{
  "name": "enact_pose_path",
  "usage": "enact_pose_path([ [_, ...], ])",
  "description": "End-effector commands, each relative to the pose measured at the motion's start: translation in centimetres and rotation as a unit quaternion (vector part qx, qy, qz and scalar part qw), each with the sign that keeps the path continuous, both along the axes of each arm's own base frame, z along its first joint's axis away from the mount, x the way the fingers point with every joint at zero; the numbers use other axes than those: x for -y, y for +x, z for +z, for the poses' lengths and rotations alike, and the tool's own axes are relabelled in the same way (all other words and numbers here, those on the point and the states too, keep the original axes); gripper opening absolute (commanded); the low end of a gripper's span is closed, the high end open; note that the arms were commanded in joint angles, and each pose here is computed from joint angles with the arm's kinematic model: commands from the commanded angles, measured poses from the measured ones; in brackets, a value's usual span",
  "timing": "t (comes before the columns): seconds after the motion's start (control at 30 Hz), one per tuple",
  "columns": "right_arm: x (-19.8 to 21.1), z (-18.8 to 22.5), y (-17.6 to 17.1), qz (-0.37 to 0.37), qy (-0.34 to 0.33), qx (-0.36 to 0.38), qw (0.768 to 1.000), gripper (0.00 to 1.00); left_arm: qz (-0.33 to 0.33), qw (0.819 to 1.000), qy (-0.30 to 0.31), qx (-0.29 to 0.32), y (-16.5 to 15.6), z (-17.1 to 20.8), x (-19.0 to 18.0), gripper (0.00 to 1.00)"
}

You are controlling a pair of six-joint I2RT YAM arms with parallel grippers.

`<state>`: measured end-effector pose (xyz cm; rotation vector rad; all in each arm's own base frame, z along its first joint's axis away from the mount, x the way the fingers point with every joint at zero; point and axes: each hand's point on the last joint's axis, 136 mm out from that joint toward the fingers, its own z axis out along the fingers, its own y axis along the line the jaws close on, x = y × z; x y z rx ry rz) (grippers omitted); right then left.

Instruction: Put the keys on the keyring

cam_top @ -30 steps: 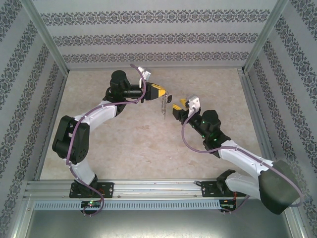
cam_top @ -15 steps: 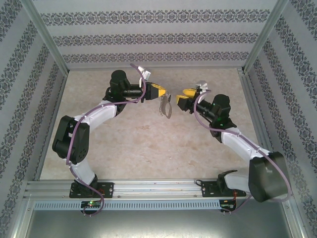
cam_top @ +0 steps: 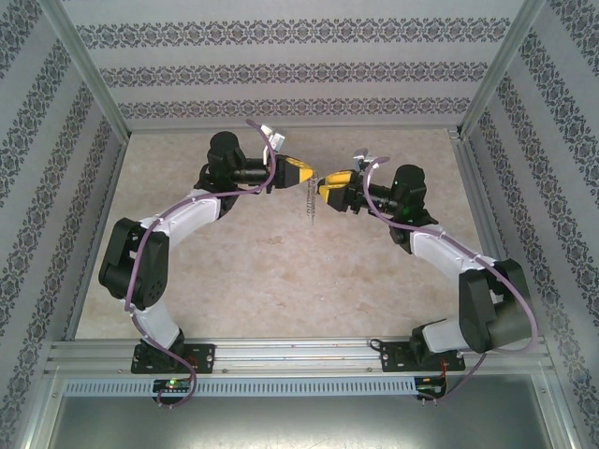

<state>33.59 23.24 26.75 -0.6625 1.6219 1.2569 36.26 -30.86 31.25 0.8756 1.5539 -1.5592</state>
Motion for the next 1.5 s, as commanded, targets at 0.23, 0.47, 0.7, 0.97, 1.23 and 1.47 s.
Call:
enact_pose_path([
  [0.23, -1.4, 2.1, -0.5, 0.052, 0.018, 0.03, 0.998, 0.52, -0.029, 0.999, -0.017, 0.027, -0.6, 1.7, 0.7, 0.0],
  [0.47, -1.7, 1.6, -1.2, 0.07, 0.017, 0.024, 0.997, 0.27, -0.025, 0.999, -0.018, 0.03, -0.6, 1.9, 0.7, 0.0],
  [0.7, -1.5, 0.6, -1.5, 0.068, 0.013, 0.014, 0.997, 0.12, -0.018, 0.999, -0.02, 0.035, -0.4, 2.2, 0.7, 0.0],
  [0.97, -2.0, 0.3, -1.9, 0.08, 0.01, 0.009, 0.997, 0.0, -0.018, 0.999, -0.021, 0.038, -0.4, 2.4, 0.7, 0.0],
  [1.23, -2.7, 0.3, -2.2, 0.09, 0.007, 0.017, 0.996, 0.0, -0.017, 0.999, -0.023, 0.042, -0.5, 2.6, 0.6, 0.0],
  [1.47, -3.2, -0.2, -2.1, 0.082, -0.002, 0.007, 0.997, 0.0, -0.017, 0.999, -0.022, 0.04, -0.5, 2.5, 0.6, 0.0],
])
